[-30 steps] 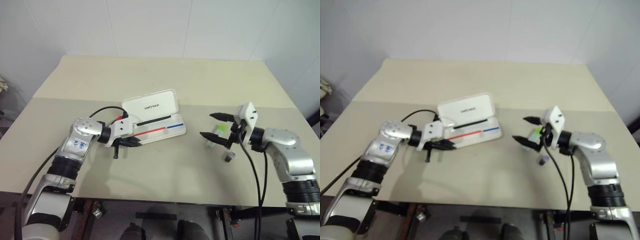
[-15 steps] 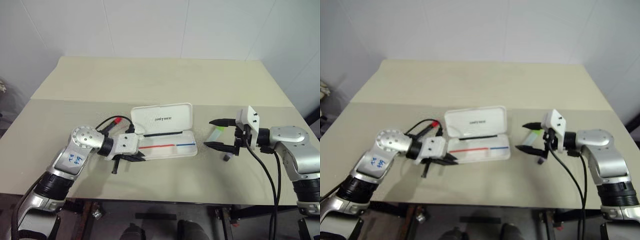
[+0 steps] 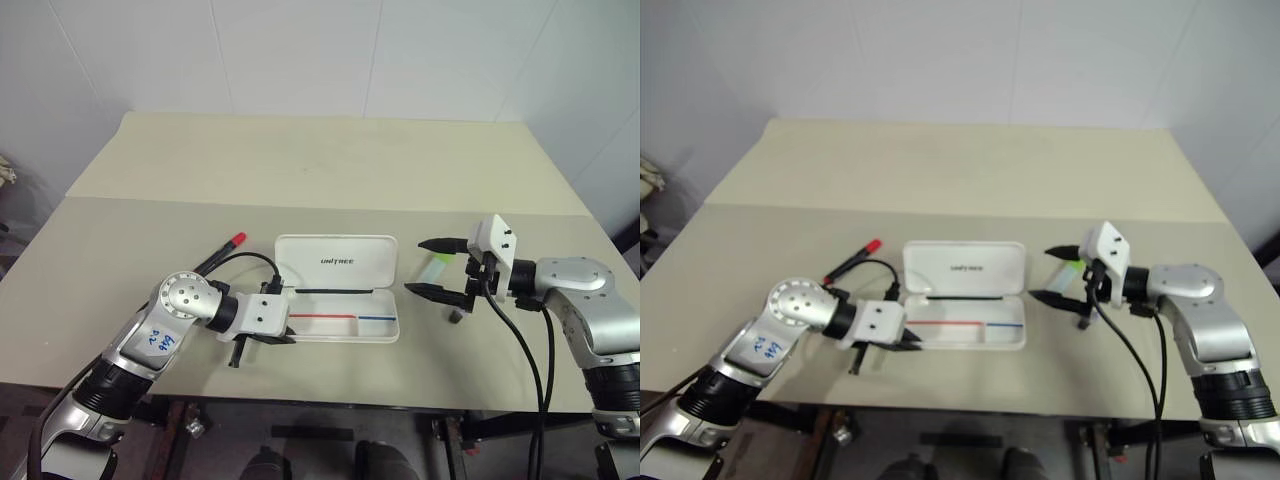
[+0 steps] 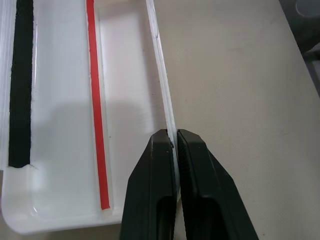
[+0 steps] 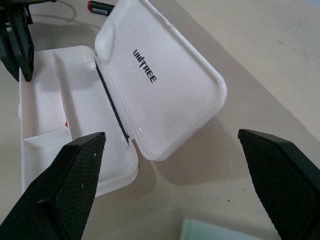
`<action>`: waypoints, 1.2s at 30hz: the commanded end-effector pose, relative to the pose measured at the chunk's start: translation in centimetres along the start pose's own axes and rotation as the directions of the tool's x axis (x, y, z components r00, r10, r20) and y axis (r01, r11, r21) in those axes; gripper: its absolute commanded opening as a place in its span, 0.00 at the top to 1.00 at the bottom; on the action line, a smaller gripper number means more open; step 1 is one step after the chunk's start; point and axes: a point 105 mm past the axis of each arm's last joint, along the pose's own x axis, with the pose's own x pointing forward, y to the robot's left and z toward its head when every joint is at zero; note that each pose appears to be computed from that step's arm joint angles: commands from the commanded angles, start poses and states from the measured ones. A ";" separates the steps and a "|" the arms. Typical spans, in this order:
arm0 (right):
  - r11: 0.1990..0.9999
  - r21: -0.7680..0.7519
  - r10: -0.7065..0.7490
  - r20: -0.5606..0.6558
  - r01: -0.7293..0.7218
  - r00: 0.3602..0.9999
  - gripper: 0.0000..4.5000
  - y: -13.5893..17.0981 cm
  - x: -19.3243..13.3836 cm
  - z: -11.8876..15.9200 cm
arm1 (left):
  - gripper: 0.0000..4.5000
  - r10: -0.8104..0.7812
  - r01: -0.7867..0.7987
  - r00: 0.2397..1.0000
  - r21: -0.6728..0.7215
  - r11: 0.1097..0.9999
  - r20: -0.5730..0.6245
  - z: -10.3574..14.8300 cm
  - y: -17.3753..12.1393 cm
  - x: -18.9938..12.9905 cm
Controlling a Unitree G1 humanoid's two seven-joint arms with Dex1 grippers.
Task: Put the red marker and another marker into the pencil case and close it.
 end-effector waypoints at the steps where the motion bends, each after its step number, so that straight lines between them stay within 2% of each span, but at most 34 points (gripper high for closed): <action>1: 0.999 -0.036 -0.006 0.022 0.007 1.000 0.00 -0.1 0.1 0.9 | 1.00 0.012 -0.012 1.000 0.005 1.000 -0.022 -0.3 0.1 -0.3; 2: 0.999 -0.037 -0.008 0.022 0.009 1.000 0.00 -0.2 0.1 0.9 | 1.00 0.016 -0.016 1.000 0.001 1.000 -0.023 -0.3 0.2 -0.3; 3: 0.999 -0.038 -0.009 0.021 0.010 1.000 0.00 -0.2 0.1 0.9 | 0.87 0.016 -0.016 1.000 -0.003 1.000 -0.022 -0.3 0.2 -0.3; 6: 0.999 -0.041 -0.009 0.021 0.010 1.000 0.00 -0.4 0.2 0.9 | 0.68 0.020 -0.020 1.000 -0.012 1.000 -0.008 0.0 0.1 -0.2; 15: 0.999 -0.052 0.008 0.027 -0.007 1.000 0.00 -0.6 0.4 0.9 | 0.01 0.069 -0.068 0.997 -0.057 0.996 0.025 1.0 -0.3 -0.4; 23: 0.998 -0.054 0.029 0.024 -0.028 0.999 0.00 -0.5 0.7 0.7 | 0.01 0.153 -0.145 0.986 -0.109 0.983 0.068 2.8 -1.0 -0.8; 28: 0.998 -0.058 0.030 0.022 -0.029 0.999 0.00 -0.9 0.9 0.7 | 0.01 0.277 -0.259 0.954 -0.147 0.955 0.118 4.6 0.2 -2.4; 31: 0.998 -0.058 0.037 0.020 -0.036 0.999 0.00 -0.9 1.0 0.6 | 0.01 0.436 -0.406 0.895 -0.228 0.885 0.099 4.3 2.4 -5.0; 36: 0.997 -0.057 0.047 0.016 -0.046 0.999 0.00 -1.0 1.2 0.4 | 0.01 0.634 -0.591 0.773 -0.368 0.718 -0.006 1.8 4.6 -9.7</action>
